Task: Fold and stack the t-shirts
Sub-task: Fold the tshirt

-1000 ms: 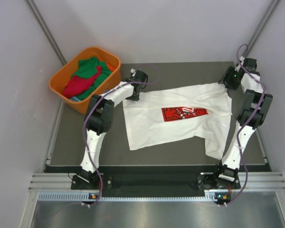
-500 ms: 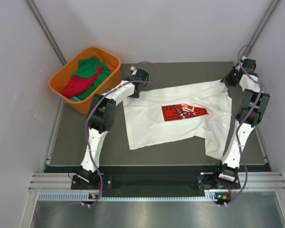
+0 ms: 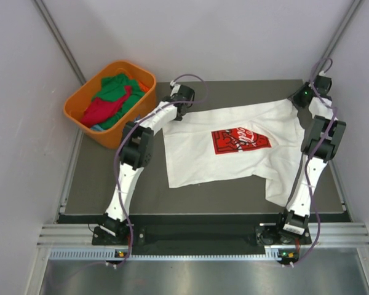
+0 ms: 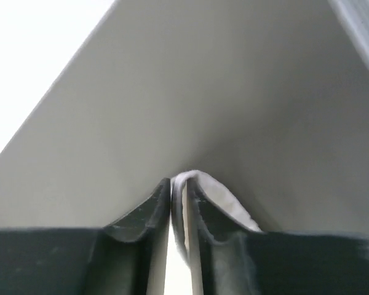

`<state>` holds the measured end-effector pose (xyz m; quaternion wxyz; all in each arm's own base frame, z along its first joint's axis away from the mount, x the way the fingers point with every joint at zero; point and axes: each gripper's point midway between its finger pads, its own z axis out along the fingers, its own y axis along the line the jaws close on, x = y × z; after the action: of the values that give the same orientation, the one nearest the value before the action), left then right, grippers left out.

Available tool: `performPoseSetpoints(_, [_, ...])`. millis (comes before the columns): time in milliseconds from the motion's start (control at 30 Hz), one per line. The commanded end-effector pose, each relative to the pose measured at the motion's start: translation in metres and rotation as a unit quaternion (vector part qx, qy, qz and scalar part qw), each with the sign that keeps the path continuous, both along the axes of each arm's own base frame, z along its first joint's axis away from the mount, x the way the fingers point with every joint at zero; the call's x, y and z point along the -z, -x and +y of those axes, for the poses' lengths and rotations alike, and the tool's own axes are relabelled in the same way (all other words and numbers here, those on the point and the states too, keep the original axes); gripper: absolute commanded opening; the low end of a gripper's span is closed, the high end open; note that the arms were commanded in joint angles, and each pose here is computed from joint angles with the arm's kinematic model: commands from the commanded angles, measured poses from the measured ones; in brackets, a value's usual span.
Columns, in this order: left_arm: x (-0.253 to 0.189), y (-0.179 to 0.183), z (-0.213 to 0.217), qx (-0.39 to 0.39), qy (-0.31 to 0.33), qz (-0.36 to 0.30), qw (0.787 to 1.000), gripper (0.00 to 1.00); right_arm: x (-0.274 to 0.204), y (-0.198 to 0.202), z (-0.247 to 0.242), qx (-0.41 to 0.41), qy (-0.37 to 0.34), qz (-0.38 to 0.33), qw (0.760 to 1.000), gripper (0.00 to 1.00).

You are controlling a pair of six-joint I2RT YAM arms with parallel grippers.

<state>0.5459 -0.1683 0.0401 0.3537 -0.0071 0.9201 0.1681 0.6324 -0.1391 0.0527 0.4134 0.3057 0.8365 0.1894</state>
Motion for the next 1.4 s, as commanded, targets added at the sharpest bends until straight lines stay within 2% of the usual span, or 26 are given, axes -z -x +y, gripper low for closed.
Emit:
performPoseSetpoints(0, [-0.010,-0.007,-0.001,0.002,0.021,-0.005,1.000,0.47,-0.062,-0.025,-0.023,0.029,0.033,-0.077,0.996,0.19])
performPoseSetpoints(67, [-0.037,-0.007,-0.011,0.020,0.048,-0.017,0.999,0.48,-0.085,-0.021,-0.024,0.033,0.046,-0.083,0.995,0.26])
performPoseSetpoints(100, [-0.047,-0.007,-0.015,0.030,0.059,-0.021,0.998,0.52,-0.087,-0.014,-0.021,0.034,0.051,-0.067,0.996,0.34])
performPoseSetpoints(133, [-0.070,-0.005,-0.018,0.037,0.077,-0.036,0.996,0.53,-0.094,-0.009,-0.022,0.038,0.060,-0.061,0.996,0.37])
performPoseSetpoints(167, [-0.082,-0.003,-0.024,0.045,0.095,-0.040,0.994,0.54,-0.117,-0.002,-0.022,0.040,0.084,-0.067,0.993,0.39])
performPoseSetpoints(200, [-0.090,0.001,-0.034,0.062,0.123,-0.037,0.990,0.55,-0.121,0.005,-0.016,0.038,0.091,-0.054,0.994,0.43])
performPoseSetpoints(233, [-0.110,0.007,-0.040,0.074,0.147,-0.047,0.985,0.56,-0.118,0.015,-0.015,0.041,0.099,-0.039,0.993,0.44])
performPoseSetpoints(267, [-0.119,0.012,-0.047,0.085,0.169,-0.049,0.981,0.57,-0.137,0.028,-0.017,0.051,0.122,-0.033,0.991,0.44])
performPoseSetpoints(300, [-0.126,0.020,-0.059,0.107,0.201,-0.042,0.973,0.57,-0.129,0.038,-0.009,0.045,0.127,-0.014,0.991,0.44])
performPoseSetpoints(367, [-0.144,0.040,-0.070,0.128,0.228,-0.047,0.964,0.59,-0.145,0.057,0.001,0.034,0.152,-0.004,0.988,0.42])
performPoseSetpoints(400, [-0.162,0.053,-0.081,0.148,0.248,-0.054,0.956,0.59,-0.133,0.067,0.015,0.015,0.153,0.015,0.988,0.41])
performPoseSetpoints(467, [-0.153,0.074,-0.088,0.164,0.258,-0.032,0.952,0.59,-0.139,0.085,0.038,-0.037,0.175,0.020,0.984,0.36])
performPoseSetpoints(533, [-0.156,0.103,-0.099,0.194,0.277,-0.012,0.941,0.59,-0.118,0.103,0.074,-0.093,0.196,0.048,0.975,0.34])
performPoseSetpoints(567, [-0.156,0.113,-0.101,0.199,0.283,-0.005,0.938,0.59,-0.127,0.110,0.083,-0.116,0.234,0.038,0.965,0.34])
performPoseSetpoints(600, [-0.158,0.121,-0.104,0.206,0.294,-0.005,0.933,0.59,-0.106,0.122,0.110,-0.152,0.249,0.056,0.955,0.31])
performPoseSetpoints(667, [-0.152,0.154,-0.113,0.221,0.335,0.021,0.916,0.59,-0.105,0.133,0.129,-0.207,0.301,0.052,0.929,0.29])
performPoseSetpoints(700, [-0.154,0.158,-0.119,0.229,0.356,0.012,0.906,0.59,-0.091,0.144,0.154,-0.249,0.310,0.062,0.915,0.29])
performPoseSetpoints(733, [-0.139,0.175,-0.112,0.220,0.363,0.030,0.905,0.59,-0.086,0.150,0.161,-0.268,0.319,0.067,0.907,0.29])
performPoseSetpoints(800, [-0.136,0.186,-0.111,0.213,0.382,0.028,0.899,0.58,-0.078,0.160,0.167,-0.289,0.336,0.085,0.892,0.28])
performPoseSetpoints(933, [-0.089,0.211,-0.098,0.180,0.381,0.076,0.904,0.57,-0.065,0.174,0.168,-0.330,0.352,0.095,0.871,0.27])
performPoseSetpoints(1167, [-0.032,0.226,-0.090,0.133,0.380,0.111,0.909,0.52,-0.043,0.189,0.165,-0.350,0.361,0.109,0.858,0.24])
performPoseSetpoints(1267, [-0.007,0.232,-0.082,0.106,0.359,0.139,0.917,0.49,-0.031,0.193,0.163,-0.368,0.365,0.125,0.846,0.24])
performPoseSetpoints(1367, [0.011,0.235,-0.062,0.069,0.316,0.147,0.935,0.48,-0.028,0.195,0.161,-0.376,0.374,0.126,0.839,0.23])
